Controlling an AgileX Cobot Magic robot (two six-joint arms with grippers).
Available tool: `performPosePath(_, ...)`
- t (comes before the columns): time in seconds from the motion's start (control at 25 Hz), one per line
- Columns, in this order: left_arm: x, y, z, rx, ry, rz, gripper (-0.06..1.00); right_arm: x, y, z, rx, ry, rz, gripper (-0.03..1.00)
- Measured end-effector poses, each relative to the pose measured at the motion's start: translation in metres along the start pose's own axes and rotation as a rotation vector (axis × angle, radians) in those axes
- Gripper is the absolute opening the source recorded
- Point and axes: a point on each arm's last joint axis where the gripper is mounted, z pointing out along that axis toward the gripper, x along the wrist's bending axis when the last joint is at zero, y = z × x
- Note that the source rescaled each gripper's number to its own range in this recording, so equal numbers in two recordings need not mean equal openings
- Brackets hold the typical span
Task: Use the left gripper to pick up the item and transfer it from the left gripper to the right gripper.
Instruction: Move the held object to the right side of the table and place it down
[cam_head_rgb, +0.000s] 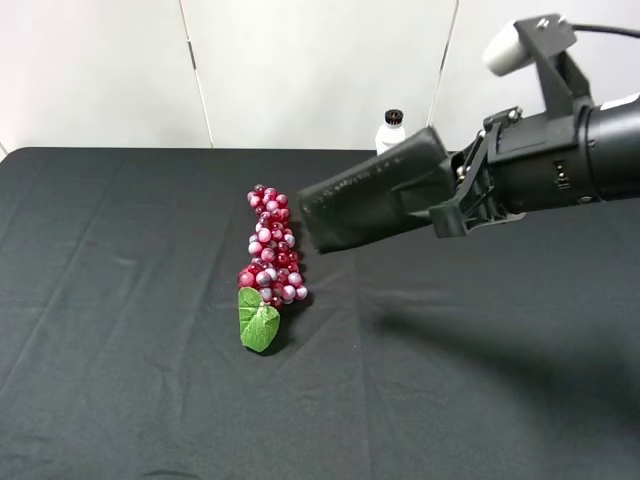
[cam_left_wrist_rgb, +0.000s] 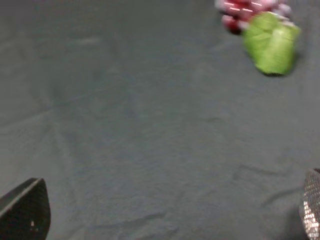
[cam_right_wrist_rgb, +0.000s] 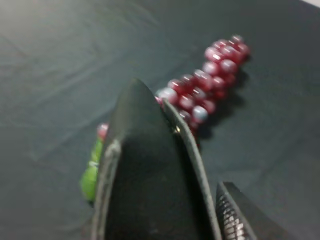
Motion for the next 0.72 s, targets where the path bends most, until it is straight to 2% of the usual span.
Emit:
performPosePath(0.2,0.001,0.000,0.000,-0.004,0.121,-0.116,1.00,-0.010,-0.007,0.016,0.059,-0.059,0.015,0.00)
performPosePath(0.36,0.002,-0.001,-0.001,-0.010,0.203,-0.194,1.00,-0.017,-0.009,0.024,0.063,-0.110,0.019,0.00)
performPosePath(0.56,-0.002,-0.011,-0.012,-0.117,0.339,-0.285,1.00,-0.023,-0.008,0.026,0.040,-0.157,0.018,0.00)
performPosePath(0.72,-0.004,-0.015,-0.015,-0.154,0.397,-0.321,1.00,-0.038,-0.009,0.022,0.032,-0.213,0.077,0.00)
